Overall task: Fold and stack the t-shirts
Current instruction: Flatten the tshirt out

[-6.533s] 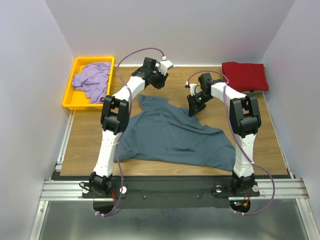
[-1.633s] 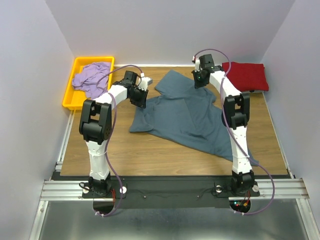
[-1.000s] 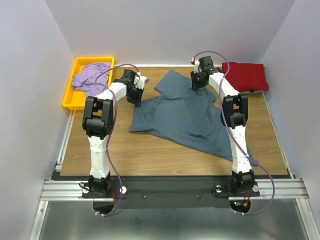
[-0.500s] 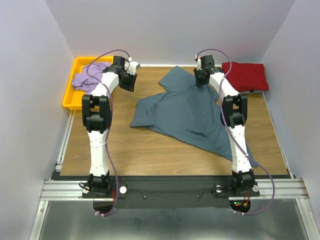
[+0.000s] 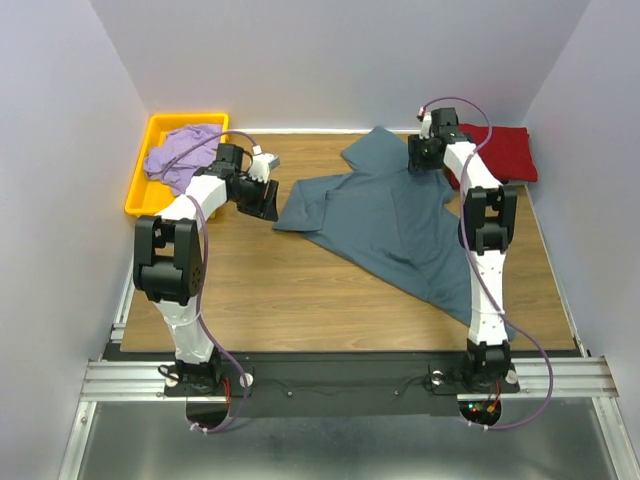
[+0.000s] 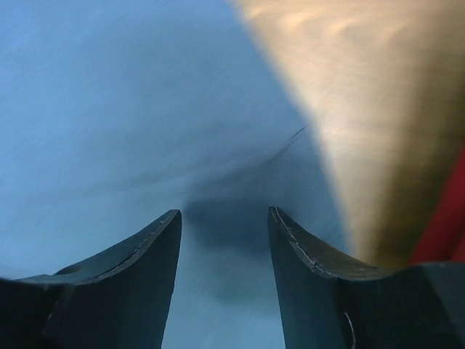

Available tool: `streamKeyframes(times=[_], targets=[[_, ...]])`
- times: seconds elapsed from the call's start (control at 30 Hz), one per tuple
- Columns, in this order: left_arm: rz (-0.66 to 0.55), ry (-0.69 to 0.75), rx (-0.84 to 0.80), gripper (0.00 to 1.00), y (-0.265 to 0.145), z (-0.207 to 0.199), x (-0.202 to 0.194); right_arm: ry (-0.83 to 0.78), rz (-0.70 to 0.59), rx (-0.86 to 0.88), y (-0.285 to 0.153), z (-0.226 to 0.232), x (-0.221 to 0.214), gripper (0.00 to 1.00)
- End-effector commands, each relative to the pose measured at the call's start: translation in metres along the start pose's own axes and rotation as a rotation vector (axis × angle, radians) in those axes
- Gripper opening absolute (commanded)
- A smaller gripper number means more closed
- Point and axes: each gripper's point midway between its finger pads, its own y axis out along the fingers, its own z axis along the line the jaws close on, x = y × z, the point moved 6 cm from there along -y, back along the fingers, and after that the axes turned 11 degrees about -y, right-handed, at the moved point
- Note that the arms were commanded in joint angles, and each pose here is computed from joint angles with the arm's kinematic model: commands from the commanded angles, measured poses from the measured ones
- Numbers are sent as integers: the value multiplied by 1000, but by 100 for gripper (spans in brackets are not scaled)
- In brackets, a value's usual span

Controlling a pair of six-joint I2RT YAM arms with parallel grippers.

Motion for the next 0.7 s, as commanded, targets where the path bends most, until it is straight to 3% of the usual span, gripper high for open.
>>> streamKeyframes(times=[0.0, 0.1, 0.27, 0.67], targets=[[-42, -22, -77, 61, 7, -10, 9, 5, -148, 179, -78, 27, 48, 57], [-46, -19, -82, 59, 14, -11, 16, 22, -174, 262, -103, 40, 53, 55], [-41, -45, -65, 57, 25, -6, 19, 22, -101, 390, -98, 75, 28, 43], [-52, -20, -46, 58, 22, -5, 24, 0, 45, 346, -47, 102, -11, 44]])
